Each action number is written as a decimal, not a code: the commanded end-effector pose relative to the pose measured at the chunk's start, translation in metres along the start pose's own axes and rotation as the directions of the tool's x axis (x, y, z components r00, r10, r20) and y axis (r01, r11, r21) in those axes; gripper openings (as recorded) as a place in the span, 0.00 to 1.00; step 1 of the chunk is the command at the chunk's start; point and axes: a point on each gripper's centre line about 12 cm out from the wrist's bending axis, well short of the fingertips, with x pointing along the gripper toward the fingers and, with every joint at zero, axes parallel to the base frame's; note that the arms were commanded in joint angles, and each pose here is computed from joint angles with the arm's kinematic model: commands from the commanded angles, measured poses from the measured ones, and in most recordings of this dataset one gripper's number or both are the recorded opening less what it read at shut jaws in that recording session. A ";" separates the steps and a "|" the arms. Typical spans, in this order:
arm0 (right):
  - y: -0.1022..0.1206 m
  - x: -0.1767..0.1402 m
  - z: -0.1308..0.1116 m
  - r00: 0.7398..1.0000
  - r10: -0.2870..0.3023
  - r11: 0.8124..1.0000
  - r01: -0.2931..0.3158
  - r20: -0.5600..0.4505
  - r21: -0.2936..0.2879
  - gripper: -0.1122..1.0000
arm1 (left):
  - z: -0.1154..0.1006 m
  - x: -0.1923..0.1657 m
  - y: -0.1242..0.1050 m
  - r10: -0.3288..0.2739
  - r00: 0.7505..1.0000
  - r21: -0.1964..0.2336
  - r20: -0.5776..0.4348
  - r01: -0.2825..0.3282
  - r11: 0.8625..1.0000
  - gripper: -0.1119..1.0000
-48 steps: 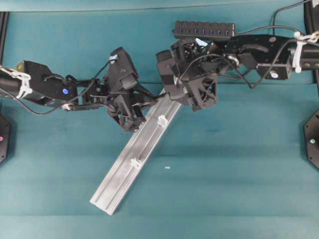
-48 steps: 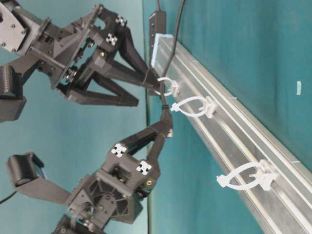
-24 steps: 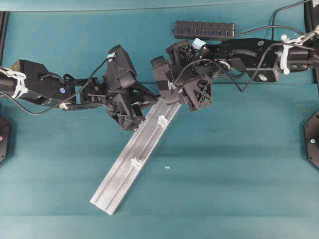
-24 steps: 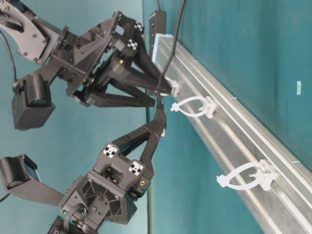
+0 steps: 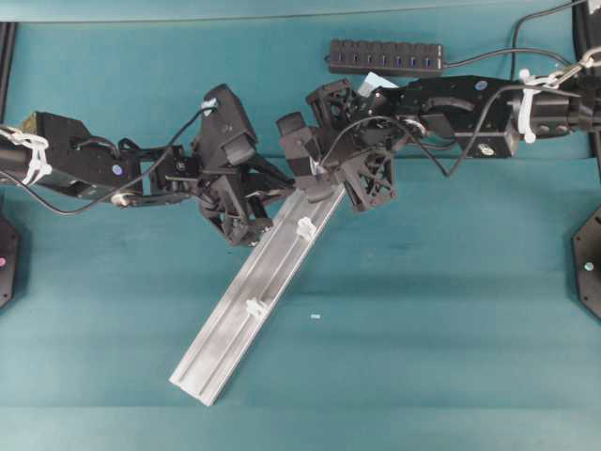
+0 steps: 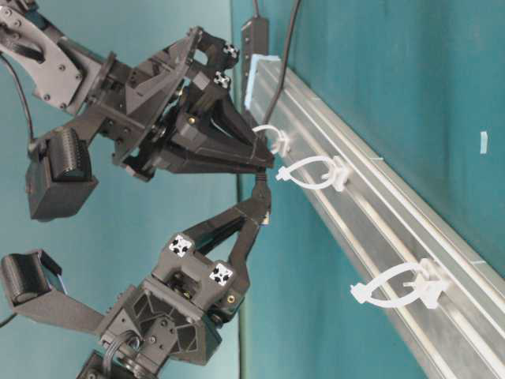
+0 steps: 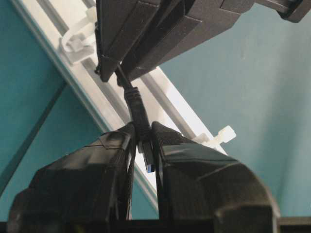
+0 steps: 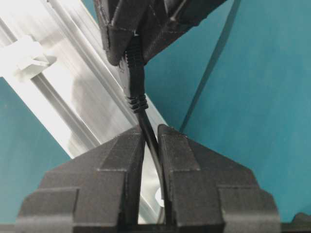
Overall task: Pass the USB cable through three rings with both arms.
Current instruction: 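Release with the right gripper and pull the cable through with the left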
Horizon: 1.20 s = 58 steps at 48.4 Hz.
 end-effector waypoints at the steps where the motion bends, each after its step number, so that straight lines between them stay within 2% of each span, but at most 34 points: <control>1: -0.003 -0.004 0.010 1.000 -0.016 1.000 0.017 0.026 -0.014 0.20 | 0.021 -0.011 -0.011 -0.032 0.997 0.006 0.068 0.031 0.999 0.20; 10: -0.003 -0.003 0.008 1.000 -0.005 0.999 0.006 0.006 -0.039 0.20 | 0.014 -0.015 -0.010 -0.024 0.999 -0.014 0.041 0.025 1.000 0.20; 13: -0.002 -0.003 0.006 1.000 0.002 0.998 -0.003 -0.014 -0.060 0.20 | 0.011 -0.017 -0.009 -0.022 0.999 -0.014 0.032 0.022 1.000 0.25; 16: 0.000 -0.002 0.002 0.999 0.014 0.996 -0.018 -0.048 -0.088 0.20 | 0.008 -0.021 -0.008 -0.021 0.999 -0.016 0.029 0.021 1.000 0.37; 20: 0.002 -0.003 -0.004 0.995 0.031 0.991 -0.044 -0.099 -0.126 0.20 | 0.009 -0.032 -0.010 -0.029 0.999 -0.028 0.038 0.030 0.999 0.61; 24: 0.005 -0.003 -0.006 0.991 0.040 0.986 -0.059 -0.127 -0.155 0.19 | 0.009 -0.046 -0.013 -0.038 0.998 -0.061 0.047 0.041 0.997 0.81; 27: 0.006 -0.003 -0.007 0.990 0.039 0.984 -0.062 -0.135 -0.166 0.19 | 0.007 -0.058 -0.015 -0.044 0.998 -0.082 0.050 0.048 0.995 0.92; 34: 0.012 0.000 -0.007 0.988 0.051 0.979 -0.078 -0.143 -0.187 0.19 | 0.012 -0.093 -0.021 -0.075 0.992 -0.081 0.098 0.083 0.993 0.85; 43: 0.026 0.007 -0.012 0.983 0.080 0.965 -0.119 -0.168 -0.232 0.19 | 0.022 -0.136 -0.023 -0.094 0.981 -0.073 0.167 0.108 0.991 0.86; 58: 0.036 0.013 -0.019 0.974 0.107 0.945 -0.162 -0.198 -0.284 0.19 | 0.021 -0.179 -0.020 -0.090 0.982 -0.072 0.164 0.103 0.992 0.86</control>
